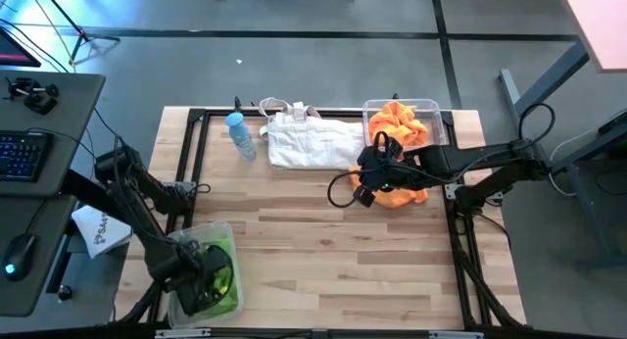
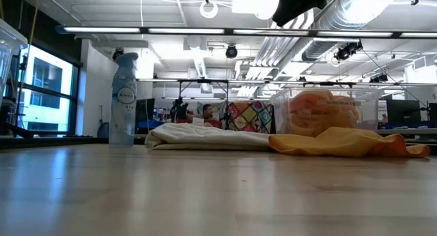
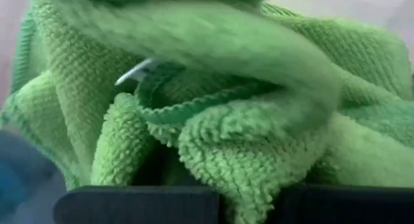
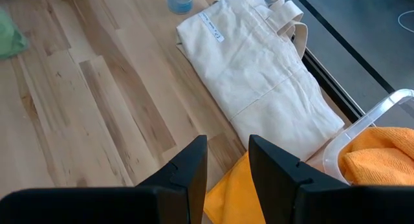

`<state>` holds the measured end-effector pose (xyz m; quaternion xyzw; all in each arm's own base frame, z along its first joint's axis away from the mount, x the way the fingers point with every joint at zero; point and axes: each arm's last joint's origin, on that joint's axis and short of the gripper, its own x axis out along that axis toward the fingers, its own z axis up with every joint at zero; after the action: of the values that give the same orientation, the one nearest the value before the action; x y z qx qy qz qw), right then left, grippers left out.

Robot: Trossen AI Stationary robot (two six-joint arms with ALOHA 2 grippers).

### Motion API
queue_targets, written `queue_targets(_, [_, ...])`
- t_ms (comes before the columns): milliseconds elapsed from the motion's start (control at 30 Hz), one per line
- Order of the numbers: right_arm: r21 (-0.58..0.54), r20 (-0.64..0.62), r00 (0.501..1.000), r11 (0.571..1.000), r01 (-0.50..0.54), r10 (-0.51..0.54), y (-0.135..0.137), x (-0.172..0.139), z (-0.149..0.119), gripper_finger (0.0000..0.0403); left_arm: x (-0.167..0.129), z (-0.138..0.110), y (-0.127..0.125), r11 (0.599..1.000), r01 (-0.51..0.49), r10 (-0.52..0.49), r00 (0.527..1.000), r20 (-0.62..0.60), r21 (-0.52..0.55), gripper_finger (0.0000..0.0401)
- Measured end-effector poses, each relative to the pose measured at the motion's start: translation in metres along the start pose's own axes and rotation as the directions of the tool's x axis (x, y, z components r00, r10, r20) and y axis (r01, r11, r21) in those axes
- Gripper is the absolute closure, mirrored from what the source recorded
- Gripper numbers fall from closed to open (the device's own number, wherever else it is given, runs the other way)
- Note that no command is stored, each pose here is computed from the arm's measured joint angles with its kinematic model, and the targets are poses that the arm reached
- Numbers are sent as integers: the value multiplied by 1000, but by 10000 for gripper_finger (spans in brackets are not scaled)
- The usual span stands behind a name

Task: Sort microfiber towel by color & place in baskets
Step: Put the green microfiber cloth into the bottom transparent bin

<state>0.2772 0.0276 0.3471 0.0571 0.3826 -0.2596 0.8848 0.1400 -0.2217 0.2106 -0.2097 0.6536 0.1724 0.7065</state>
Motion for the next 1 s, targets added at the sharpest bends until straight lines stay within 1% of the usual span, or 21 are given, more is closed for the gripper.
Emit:
queue_targets(200, [4, 2, 1000, 1000, -1, 1, 0, 0, 0, 293, 23, -1, 18, 997, 72, -72, 997, 3, -15, 401])
queue_targets(333, [4, 0, 1000, 1000, -4, 4, 0, 0, 0, 293, 36, -2, 23, 996, 84, -84, 996, 7, -41, 401])
queue_targets(467, [2, -6, 1000, 1000, -15, 15, 0, 0, 0, 293, 38, -2, 24, 996, 80, -80, 997, 2, -41, 400])
queue_targets(533, [2, -6, 1000, 1000, -15, 15, 0, 0, 0, 293, 37, -3, 24, 996, 80, -80, 997, -12, -40, 394])
queue_targets(633, [1, -6, 1000, 1000, -15, 15, 0, 0, 0, 293, 35, -3, 25, 995, 94, -95, 995, -31, -46, 374])
queue_targets(867, [-5, -6, 1000, 1000, -15, 15, 0, 0, 0, 293, 16, -2, 31, 981, 179, -183, 982, -44, -74, 317])
queue_targets(1000, [-7, -7, 1000, 1000, -14, 14, 0, 0, 0, 293, 0, -2, 37, 960, 250, -261, 963, -70, -128, 297])
